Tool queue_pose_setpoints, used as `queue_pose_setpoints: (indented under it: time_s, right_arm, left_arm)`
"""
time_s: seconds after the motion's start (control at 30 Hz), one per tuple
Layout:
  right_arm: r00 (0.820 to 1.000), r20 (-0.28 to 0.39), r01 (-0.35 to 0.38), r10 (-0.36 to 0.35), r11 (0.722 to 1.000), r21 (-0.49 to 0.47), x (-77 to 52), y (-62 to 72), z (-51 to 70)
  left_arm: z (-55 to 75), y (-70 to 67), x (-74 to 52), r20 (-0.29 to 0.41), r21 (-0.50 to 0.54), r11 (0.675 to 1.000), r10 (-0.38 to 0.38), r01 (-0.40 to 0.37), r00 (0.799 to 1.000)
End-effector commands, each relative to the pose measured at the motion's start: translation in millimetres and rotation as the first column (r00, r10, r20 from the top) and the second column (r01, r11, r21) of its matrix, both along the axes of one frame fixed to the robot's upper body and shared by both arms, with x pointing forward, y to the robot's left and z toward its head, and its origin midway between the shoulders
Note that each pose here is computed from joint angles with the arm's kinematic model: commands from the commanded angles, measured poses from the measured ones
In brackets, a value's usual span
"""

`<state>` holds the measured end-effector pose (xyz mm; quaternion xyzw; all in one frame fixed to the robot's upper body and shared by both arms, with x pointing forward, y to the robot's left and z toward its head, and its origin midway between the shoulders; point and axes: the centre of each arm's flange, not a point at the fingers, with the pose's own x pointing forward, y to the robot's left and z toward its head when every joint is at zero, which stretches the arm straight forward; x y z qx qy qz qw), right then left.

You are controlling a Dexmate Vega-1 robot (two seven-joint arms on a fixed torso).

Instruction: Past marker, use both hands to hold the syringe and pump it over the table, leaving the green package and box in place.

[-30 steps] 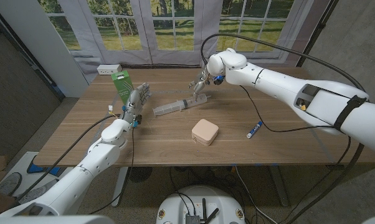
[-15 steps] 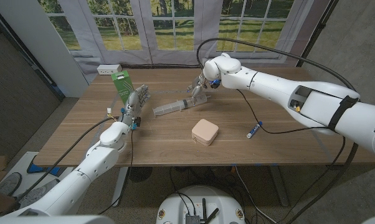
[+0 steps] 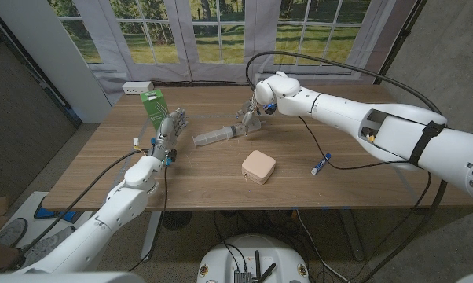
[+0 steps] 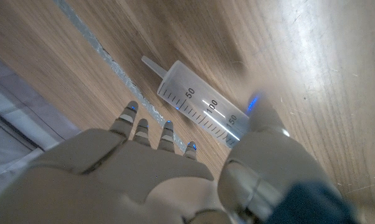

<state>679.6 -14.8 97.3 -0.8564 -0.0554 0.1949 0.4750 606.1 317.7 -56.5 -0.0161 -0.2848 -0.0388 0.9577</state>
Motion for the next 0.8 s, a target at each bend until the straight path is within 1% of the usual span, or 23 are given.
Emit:
queue_pose_setpoints:
  time_s: [0.03, 0.1, 0.17, 0.23, 0.4, 0.57, 0.8]
  right_arm:
    - [0.999, 0.043, -0.017, 0.018, 1.0, -0.012, 4.3, -1.2, -7.9]
    - [0.999, 0.045, -0.018, 0.018, 1.0, -0.01, 4.3, -1.3, -8.2]
    - [0.998, 0.062, -0.02, 0.021, 1.0, -0.01, 4.5, -1.8, -8.9]
    - [0.998, 0.053, -0.018, 0.019, 1.0, -0.004, 5.5, -2.7, -8.9]
    - [0.996, 0.084, -0.021, 0.021, 1.0, -0.008, 7.4, -2.8, -10.3]
    - [0.995, 0.097, -0.029, 0.029, 1.0, -0.004, 7.6, -3.3, -10.1]
    - [0.99, 0.133, -0.038, 0.038, 0.999, -0.004, 8.7, -3.7, -12.1]
  left_arm:
    - [-4.5, -0.2, 0.4, -0.01, -0.009, 1.0, 0.0, 0.0, 1.0]
    - [-4.7, -0.2, 0.6, -0.011, -0.008, 1.0, 0.0, 0.0, 1.0]
    - [-4.9, -0.2, 0.8, -0.012, -0.01, 1.0, 0.0, 0.0, 1.0]
    - [-4.9, -0.3, 1.1, -0.013, -0.011, 1.0, 0.0, 0.0, 1.0]
    - [-4.9, -1.3, 2.7, -0.014, -0.012, 1.0, -0.002, 0.002, 1.0]
    - [-4.8, -1.6, 3.8, -0.017, -0.012, 1.0, -0.004, 0.004, 1.0]
    - [-4.7, -3.7, 7.0, -0.02, -0.013, 1.0, -0.01, 0.01, 1.0]
